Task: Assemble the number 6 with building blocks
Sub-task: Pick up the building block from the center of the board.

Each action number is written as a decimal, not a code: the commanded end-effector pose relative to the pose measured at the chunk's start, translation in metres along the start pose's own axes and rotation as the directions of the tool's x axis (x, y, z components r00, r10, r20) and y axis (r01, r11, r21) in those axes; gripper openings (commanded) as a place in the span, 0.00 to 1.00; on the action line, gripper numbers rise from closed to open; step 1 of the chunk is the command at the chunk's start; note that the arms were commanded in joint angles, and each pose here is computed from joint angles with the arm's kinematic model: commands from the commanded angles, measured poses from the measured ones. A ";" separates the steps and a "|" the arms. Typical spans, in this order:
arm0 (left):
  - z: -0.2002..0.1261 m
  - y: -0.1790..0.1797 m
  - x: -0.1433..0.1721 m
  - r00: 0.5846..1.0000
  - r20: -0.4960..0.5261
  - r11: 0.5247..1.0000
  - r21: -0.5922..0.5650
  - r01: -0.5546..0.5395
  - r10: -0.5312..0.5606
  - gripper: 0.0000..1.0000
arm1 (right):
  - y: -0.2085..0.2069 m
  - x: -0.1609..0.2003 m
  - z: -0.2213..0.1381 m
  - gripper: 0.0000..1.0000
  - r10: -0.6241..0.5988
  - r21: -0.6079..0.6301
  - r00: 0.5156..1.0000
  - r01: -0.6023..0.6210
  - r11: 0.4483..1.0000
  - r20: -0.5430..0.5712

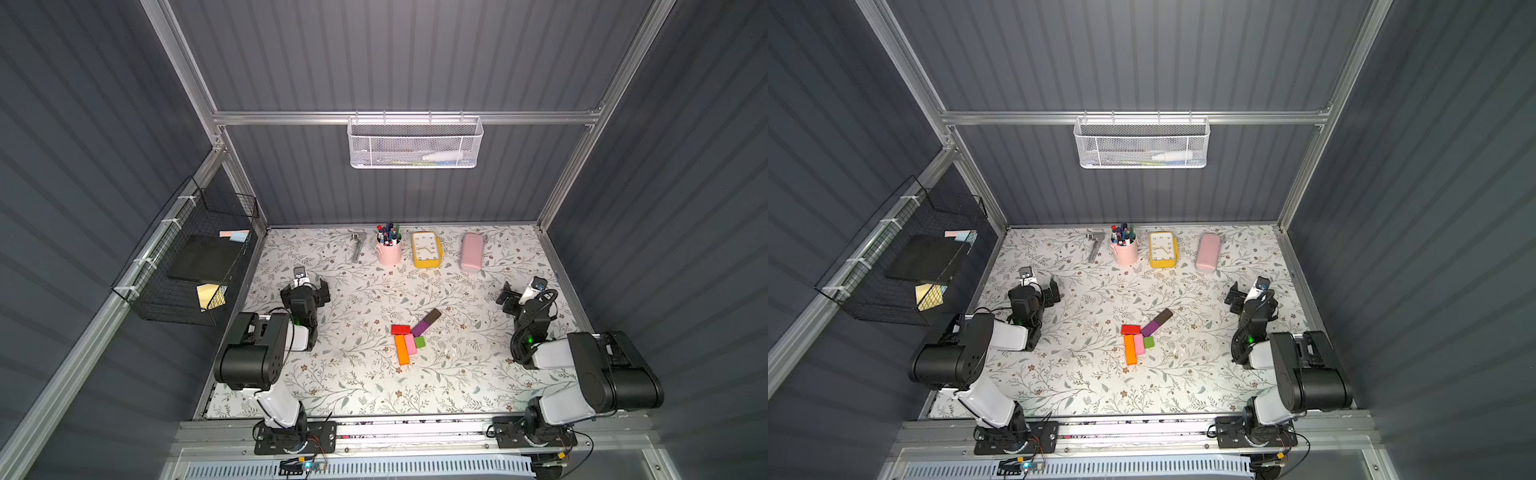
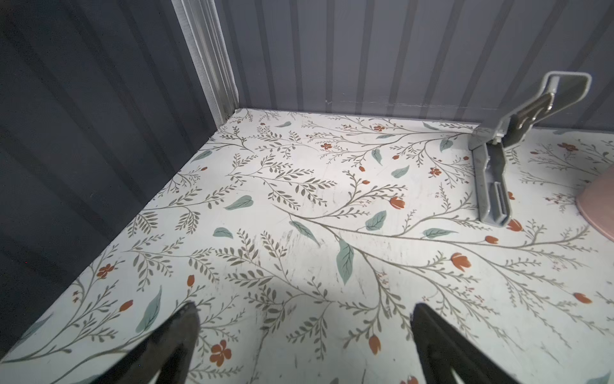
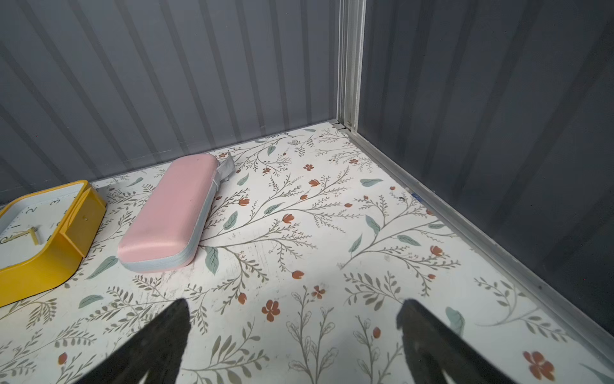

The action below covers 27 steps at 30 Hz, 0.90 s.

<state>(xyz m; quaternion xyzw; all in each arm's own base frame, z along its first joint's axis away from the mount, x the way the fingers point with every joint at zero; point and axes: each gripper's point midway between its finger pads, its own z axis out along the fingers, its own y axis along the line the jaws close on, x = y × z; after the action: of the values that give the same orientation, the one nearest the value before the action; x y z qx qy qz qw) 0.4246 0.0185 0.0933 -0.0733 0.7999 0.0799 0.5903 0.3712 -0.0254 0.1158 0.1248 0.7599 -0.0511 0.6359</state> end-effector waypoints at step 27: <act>-0.001 0.010 -0.003 1.000 0.013 0.999 -0.040 0.025 -0.024 0.99 | 0.005 -0.013 -0.001 0.99 0.009 -0.027 0.999 -0.008 1.000 0.041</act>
<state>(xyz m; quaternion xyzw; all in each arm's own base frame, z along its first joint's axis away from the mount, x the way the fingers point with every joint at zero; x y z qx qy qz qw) 0.4244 0.0193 0.0934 -0.0746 0.7996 0.0818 0.5902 0.3712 -0.0251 0.1158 0.1243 0.7601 -0.0506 0.6358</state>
